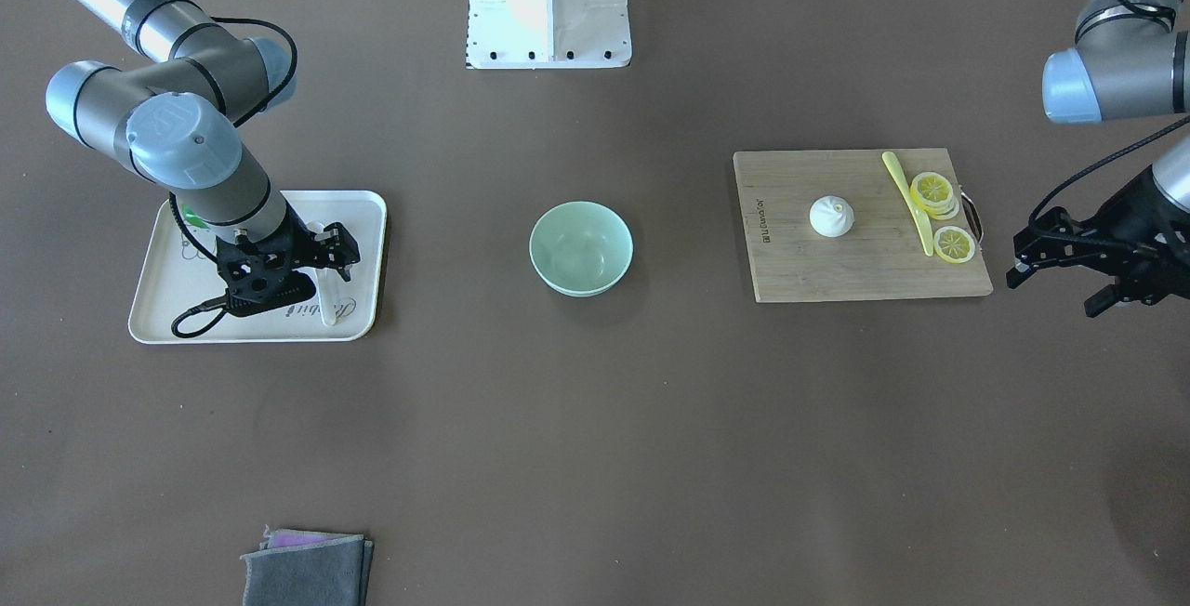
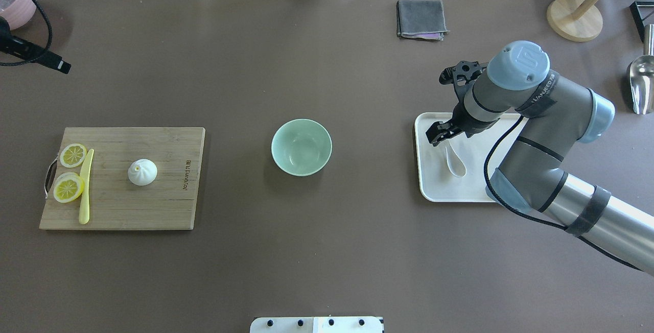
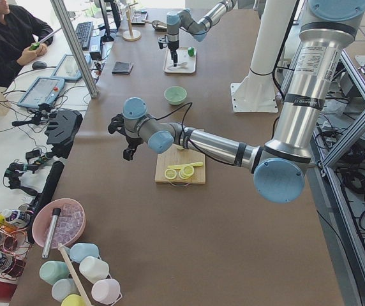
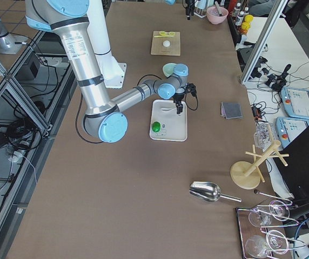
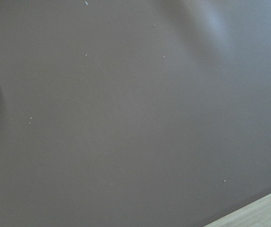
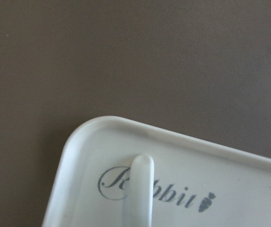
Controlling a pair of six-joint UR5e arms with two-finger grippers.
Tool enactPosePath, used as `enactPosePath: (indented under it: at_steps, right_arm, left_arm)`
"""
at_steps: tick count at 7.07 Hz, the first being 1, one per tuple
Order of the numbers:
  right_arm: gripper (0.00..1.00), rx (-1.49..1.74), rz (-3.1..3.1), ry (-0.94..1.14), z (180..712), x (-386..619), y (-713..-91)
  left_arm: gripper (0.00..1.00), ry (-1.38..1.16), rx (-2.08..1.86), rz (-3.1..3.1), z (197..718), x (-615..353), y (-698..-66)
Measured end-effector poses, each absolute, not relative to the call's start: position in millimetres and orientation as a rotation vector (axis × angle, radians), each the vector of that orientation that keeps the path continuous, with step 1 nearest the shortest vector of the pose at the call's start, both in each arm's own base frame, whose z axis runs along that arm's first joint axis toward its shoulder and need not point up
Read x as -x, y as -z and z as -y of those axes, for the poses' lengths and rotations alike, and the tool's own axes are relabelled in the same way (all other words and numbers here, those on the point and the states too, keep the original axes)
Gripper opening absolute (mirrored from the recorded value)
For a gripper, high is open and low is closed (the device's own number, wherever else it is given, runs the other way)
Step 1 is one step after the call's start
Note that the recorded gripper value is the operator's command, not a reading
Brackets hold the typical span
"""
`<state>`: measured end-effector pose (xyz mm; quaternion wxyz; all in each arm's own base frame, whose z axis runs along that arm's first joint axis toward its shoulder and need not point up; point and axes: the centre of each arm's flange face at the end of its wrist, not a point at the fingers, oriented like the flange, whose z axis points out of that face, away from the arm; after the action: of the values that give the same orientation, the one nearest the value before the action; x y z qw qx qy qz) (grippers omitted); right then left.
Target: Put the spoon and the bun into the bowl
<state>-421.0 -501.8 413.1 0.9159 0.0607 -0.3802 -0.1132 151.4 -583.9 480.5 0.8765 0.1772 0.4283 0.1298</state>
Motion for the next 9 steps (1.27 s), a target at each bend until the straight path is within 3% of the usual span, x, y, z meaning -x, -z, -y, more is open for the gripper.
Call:
enactPosePath:
  at_steps: [1, 2, 3, 9]
  right_arm:
    - [0.59, -0.120, 0.779, 0.236, 500, 425, -415]
    - [0.25, -0.115, 0.775, 0.236, 500, 427, -418]
    - [0.00, -0.111, 0.775, 0.232, 499, 427, -419]
    - [0.00, -0.116, 0.816, 0.192, 517, 412, -387]
  left_arm:
    - [0.98, -0.271, -0.370, -0.894, 584, -151, -481]
    - [0.98, -0.271, -0.369, -0.893, 584, -151, -481]
    - [0.98, -0.271, -0.367, -0.894, 584, -151, -482]
    - [0.98, -0.255, -0.355, -0.902, 585, -157, -479]
